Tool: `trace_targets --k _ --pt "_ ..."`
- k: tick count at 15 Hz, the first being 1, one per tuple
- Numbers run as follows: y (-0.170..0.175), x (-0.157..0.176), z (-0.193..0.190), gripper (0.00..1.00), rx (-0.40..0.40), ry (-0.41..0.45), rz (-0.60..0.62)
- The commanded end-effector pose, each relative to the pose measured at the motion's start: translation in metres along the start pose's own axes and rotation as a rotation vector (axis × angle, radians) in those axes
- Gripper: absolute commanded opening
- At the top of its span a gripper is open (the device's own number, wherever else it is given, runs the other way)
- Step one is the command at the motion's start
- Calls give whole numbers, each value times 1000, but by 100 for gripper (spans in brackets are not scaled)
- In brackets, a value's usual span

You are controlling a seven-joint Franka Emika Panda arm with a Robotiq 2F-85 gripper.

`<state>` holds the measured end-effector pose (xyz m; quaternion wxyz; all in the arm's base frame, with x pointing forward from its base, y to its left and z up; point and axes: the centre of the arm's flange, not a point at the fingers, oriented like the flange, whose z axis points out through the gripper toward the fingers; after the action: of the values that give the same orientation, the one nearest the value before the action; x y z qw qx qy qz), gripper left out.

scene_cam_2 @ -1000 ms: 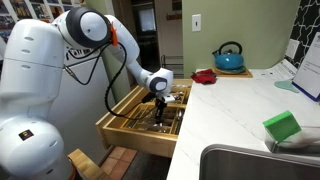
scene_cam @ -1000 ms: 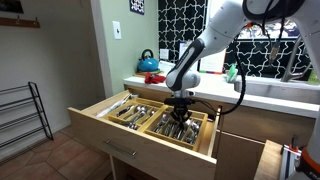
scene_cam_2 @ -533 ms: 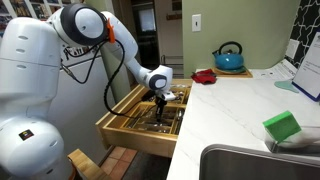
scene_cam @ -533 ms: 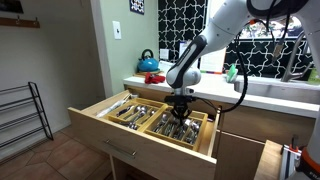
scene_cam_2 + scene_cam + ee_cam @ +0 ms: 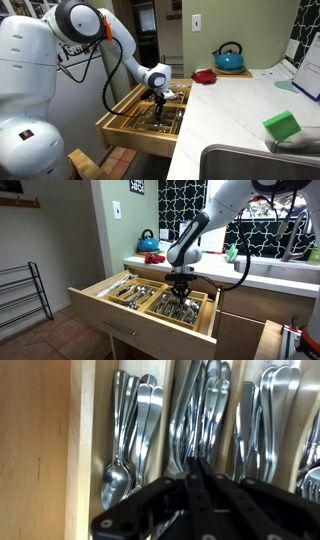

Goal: Remove the folk from the open drawer second position to the right and put it on the cupboard

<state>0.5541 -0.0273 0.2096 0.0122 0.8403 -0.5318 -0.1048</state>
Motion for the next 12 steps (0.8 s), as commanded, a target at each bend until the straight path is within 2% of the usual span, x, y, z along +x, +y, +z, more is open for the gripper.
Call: trace_targets --k 1,3,9,12 --pt "3 -7 6 32 -26 -15 -21" --pt "0 -6 12 35 -37 -15 -18" --pt "-3 0 24 24 -45 -39 -20" --pt "-5 2 28 25 -47 -42 -24"
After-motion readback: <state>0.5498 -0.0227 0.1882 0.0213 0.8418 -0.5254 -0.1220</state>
